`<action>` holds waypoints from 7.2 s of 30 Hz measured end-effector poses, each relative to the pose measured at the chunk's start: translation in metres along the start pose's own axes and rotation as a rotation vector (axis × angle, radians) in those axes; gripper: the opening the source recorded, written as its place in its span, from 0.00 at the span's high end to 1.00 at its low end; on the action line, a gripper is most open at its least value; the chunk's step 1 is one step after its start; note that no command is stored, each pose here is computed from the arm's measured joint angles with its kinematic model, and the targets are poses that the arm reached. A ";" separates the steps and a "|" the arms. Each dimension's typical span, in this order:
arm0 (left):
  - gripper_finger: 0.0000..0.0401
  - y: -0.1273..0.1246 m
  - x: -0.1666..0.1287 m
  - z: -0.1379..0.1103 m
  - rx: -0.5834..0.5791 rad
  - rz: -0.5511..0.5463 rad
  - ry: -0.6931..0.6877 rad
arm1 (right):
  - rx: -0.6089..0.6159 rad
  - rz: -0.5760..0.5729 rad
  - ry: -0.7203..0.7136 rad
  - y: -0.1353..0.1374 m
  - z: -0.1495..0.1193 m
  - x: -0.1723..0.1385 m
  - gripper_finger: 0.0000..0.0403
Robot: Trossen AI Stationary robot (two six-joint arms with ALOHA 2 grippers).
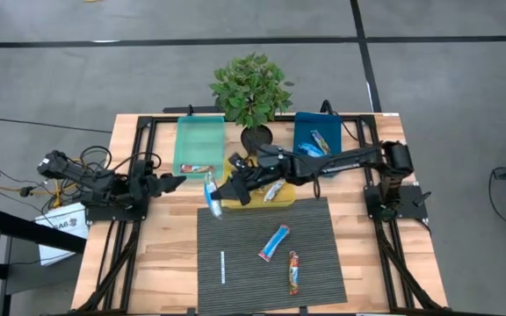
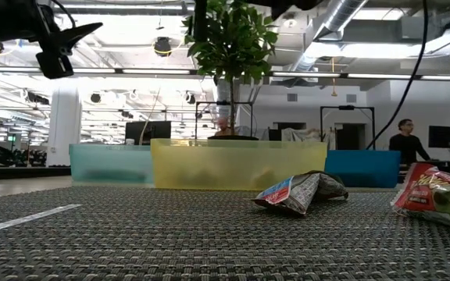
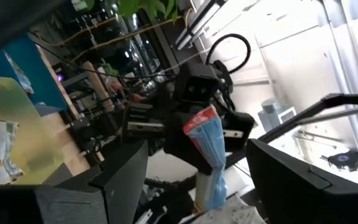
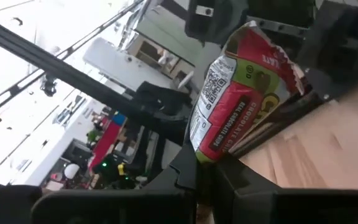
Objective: Pick and place Granola Bars by type
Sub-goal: Put the red granola bar into the green bin
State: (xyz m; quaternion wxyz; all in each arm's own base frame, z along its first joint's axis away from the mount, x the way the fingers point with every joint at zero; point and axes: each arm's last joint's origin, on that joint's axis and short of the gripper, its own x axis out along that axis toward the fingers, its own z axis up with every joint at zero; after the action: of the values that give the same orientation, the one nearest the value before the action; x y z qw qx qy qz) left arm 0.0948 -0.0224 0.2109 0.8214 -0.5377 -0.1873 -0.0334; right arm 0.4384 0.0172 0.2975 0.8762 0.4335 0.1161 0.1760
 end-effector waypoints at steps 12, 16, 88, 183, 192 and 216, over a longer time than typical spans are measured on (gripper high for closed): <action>0.34 -0.029 0.028 0.004 0.063 0.067 -0.015 | 0.002 -0.023 -0.020 -0.010 0.015 0.003 0.98; 0.34 -0.038 0.043 0.004 0.061 0.087 -0.006 | -0.001 -0.020 -0.028 -0.010 0.017 0.002 0.98; 0.78 -0.026 0.092 0.004 0.168 0.352 0.112 | 0.025 -0.122 0.155 -0.019 -0.003 0.003 0.58; 0.79 0.059 0.062 0.022 -0.291 0.961 -0.878 | 0.078 -0.169 0.220 -0.017 -0.019 0.007 0.63; 0.63 0.059 0.062 0.022 -0.301 0.959 -0.883 | 0.078 -0.166 0.224 -0.015 -0.021 0.008 0.63; 0.55 0.059 0.066 0.020 -0.345 0.973 -0.803 | 0.077 -0.162 0.230 -0.014 -0.023 0.009 0.63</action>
State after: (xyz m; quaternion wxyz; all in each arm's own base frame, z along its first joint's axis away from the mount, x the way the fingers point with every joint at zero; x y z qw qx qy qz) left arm 0.1653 0.0302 0.1896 0.5107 -0.6558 -0.2068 0.5162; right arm 0.4409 0.0299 0.2722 0.8511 0.4329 0.2570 0.1488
